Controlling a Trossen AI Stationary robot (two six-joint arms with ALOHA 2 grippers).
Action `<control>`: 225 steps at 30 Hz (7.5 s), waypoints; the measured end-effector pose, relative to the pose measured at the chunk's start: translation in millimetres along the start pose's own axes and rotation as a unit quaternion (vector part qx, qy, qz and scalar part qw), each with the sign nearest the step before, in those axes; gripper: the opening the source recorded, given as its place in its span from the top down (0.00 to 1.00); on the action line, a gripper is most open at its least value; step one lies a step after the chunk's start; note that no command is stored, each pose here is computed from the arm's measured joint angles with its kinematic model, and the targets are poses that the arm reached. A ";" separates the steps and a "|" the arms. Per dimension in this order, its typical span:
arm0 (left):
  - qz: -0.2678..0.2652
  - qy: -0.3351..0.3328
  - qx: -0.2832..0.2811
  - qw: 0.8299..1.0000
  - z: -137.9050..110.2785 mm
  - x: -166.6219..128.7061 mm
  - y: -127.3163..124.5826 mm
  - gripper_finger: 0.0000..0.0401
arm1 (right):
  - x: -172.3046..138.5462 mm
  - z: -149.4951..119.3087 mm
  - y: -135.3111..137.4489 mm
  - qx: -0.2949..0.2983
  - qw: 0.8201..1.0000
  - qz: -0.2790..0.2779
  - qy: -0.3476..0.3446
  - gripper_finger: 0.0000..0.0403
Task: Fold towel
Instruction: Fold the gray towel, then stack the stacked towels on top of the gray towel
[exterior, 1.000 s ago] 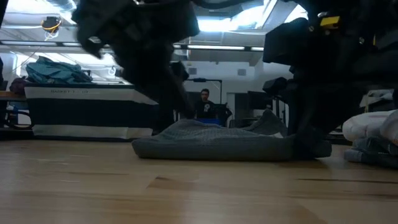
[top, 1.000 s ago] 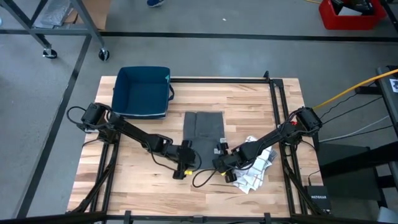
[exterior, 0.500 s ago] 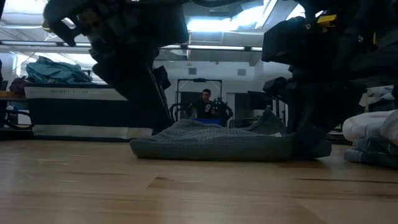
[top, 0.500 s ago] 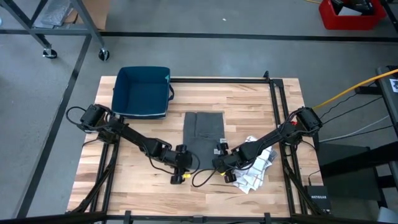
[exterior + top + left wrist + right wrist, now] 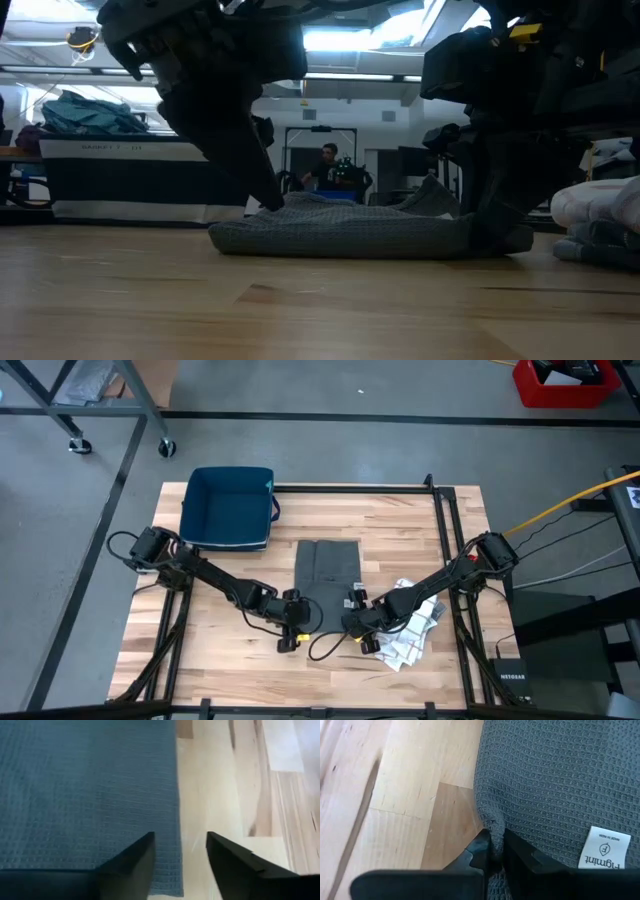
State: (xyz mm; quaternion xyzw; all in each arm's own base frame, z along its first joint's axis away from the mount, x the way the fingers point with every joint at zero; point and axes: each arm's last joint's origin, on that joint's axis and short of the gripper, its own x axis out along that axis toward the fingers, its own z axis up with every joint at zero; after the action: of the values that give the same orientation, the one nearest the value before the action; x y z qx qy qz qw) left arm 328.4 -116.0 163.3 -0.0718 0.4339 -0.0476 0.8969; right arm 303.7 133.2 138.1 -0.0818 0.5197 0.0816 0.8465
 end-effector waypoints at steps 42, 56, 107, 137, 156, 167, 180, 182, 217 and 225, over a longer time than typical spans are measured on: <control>-0.056 -0.024 0.036 0.997 -11.5 -33.6 -50.6 0.98 | -29.5 44.5 28.0 0.082 0.974 0.207 -0.033 0.97; -0.176 -0.011 0.058 0.983 -2.0 -78.9 -112.9 0.99 | -84.7 80.7 83.9 0.082 0.971 0.207 -0.088 0.96; 0.255 0.124 -0.051 0.957 13.7 -48.8 36.1 0.71 | -46.6 42.7 -68.8 0.108 0.977 -0.164 0.089 0.47; 0.125 -0.014 -0.014 0.992 1.4 -6.9 -19.4 0.94 | 3.3 75.1 -40.5 0.125 0.992 0.033 0.010 0.46; 0.126 0.035 -0.034 0.991 -27.5 13.1 -14.5 0.99 | 21.6 64.2 -42.2 0.122 0.991 -0.004 0.056 0.46; 0.085 -0.048 -0.028 0.995 1.0 -41.4 -19.8 0.99 | -50.1 76.7 -51.0 0.122 0.990 -0.065 0.034 0.46; 0.100 -0.079 0.010 0.992 17.9 -57.9 0.2 0.99 | -137.6 59.7 -47.7 0.362 0.929 -0.056 0.046 0.46; 0.105 -0.093 0.009 0.990 23.3 -57.0 7.3 0.99 | -149.3 55.0 -41.5 0.393 0.916 -0.059 0.043 0.46; -0.036 -0.318 -0.179 0.930 84.2 -18.6 116.1 0.99 | -174.8 -15.7 97.9 0.708 0.699 -0.092 -0.040 0.46; -0.036 -0.345 -0.176 0.921 82.7 -0.6 125.7 0.99 | -174.7 -24.8 92.2 0.688 0.709 -0.152 -0.025 0.46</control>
State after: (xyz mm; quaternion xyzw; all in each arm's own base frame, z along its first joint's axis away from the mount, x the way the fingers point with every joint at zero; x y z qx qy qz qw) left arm 395.8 15.2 193.1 -0.2564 0.0963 0.0247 0.9614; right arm 183.7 208.2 278.1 0.4475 0.3913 -0.4268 0.6815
